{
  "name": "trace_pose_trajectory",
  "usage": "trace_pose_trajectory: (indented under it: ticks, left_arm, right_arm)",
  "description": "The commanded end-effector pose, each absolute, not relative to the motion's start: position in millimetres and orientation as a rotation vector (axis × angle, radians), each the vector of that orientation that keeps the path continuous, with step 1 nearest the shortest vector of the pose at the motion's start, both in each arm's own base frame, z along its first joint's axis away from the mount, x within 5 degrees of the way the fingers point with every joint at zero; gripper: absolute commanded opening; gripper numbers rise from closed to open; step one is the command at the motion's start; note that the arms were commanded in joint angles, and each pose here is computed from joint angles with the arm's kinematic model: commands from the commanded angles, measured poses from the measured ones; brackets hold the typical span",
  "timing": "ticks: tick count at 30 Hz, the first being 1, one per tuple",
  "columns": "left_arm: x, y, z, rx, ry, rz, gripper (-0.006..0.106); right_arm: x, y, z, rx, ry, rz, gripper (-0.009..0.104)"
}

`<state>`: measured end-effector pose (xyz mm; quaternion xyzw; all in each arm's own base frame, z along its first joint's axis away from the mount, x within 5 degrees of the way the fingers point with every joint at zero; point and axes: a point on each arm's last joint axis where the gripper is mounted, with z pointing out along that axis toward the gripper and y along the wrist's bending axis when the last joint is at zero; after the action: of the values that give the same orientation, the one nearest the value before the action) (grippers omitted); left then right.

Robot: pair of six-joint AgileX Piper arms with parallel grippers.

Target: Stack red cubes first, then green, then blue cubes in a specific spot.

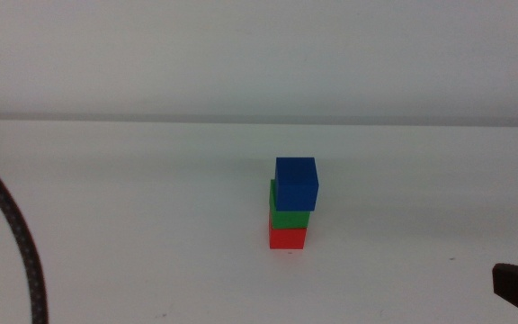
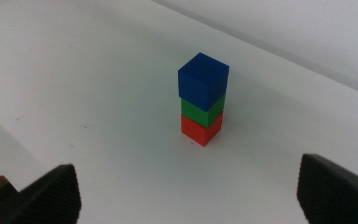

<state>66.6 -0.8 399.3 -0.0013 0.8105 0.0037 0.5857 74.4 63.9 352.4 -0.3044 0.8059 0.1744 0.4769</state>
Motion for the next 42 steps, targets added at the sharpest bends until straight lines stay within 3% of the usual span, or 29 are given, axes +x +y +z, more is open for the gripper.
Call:
trace_pose_trajectory:
  ticks: [1, 5, 9, 16, 24, 31, 42]
  left_arm:
    - [68, 0, 396, -0.010, 1.880, 0.008, 0.091]
    - [75, 1, 373, -0.017, 1.892, 0.011, 0.091]
    - [78, 2, 338, -0.032, 1.848, 0.012, 0.091]
    - [66, 4, 266, -0.020, 1.778, 0.074, 0.091]
    - [48, 3, 212, -0.015, 1.672, 0.091, 0.091]
    - [55, 3, 187, 0.003, 1.654, 0.099, 0.091]
    - [55, 3, 187, 0.019, 1.653, 0.102, 0.091]
  right_arm:
    - [75, 64, 353, -0.732, 1.955, 0.429, 0.093]
    - [75, 64, 335, -0.689, 1.851, 0.461, 0.093]
    - [75, 54, 302, -0.616, 1.721, 0.393, 0.093]
    - [69, 22, 230, -0.358, 1.859, 0.167, 0.093]
    - [55, 3, 200, -0.113, 1.810, -0.009, 0.093]
    - [52, 1, 186, -0.093, 1.761, -0.022, 0.093]
    - [54, 2, 180, -0.096, 1.723, -0.022, 0.093]
